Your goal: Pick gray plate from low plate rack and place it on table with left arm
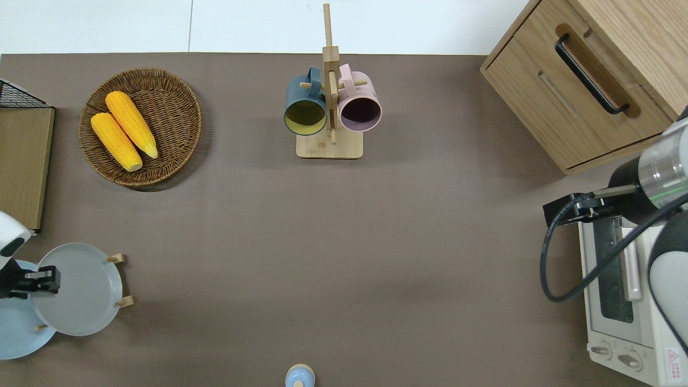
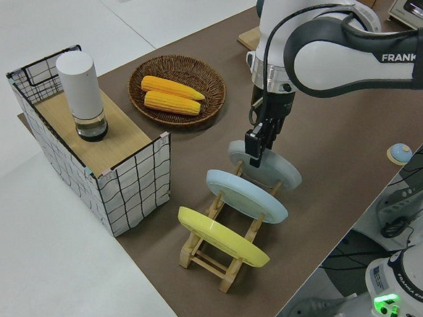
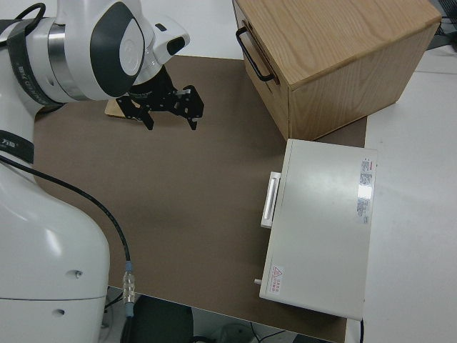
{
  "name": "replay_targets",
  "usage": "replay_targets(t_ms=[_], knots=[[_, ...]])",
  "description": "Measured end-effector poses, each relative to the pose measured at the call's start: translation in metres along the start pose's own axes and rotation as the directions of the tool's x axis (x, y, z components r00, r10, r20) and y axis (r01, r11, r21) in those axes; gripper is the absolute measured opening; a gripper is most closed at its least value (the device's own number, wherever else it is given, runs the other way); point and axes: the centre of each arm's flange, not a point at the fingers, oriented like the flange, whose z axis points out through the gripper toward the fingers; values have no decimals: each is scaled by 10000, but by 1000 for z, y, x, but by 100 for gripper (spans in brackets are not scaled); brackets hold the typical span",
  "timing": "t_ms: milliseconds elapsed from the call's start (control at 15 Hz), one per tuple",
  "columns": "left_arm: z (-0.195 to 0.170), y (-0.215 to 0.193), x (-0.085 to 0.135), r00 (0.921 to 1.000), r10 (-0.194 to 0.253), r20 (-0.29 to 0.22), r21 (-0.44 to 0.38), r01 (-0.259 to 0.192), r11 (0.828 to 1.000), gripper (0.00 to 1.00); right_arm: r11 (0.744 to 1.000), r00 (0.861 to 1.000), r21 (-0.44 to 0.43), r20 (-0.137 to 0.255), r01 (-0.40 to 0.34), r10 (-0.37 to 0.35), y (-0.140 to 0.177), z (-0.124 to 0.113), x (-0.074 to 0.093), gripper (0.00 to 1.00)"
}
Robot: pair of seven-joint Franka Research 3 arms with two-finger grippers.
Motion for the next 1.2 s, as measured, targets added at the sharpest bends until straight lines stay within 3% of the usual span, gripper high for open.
replay_targets(t_ms=[133,200,467,1200], knots=[[3,-1,-1,10000,-27,62,-20,27,10000,26,10000,10000,0,0,0,0,0,0,0,99],[4,-2,-1,10000,-26,72,-22,26,10000,19,10000,10000,0,0,0,0,0,0,0,99],[3,-2,-1,10000,-33,42,-25,34,10000,14,10000,10000,0,0,0,0,0,0,0,99],[-1,-2,-3,10000,-40,-47,-44,40,10000,14,10000,10000,0,0,0,0,0,0,0,99]])
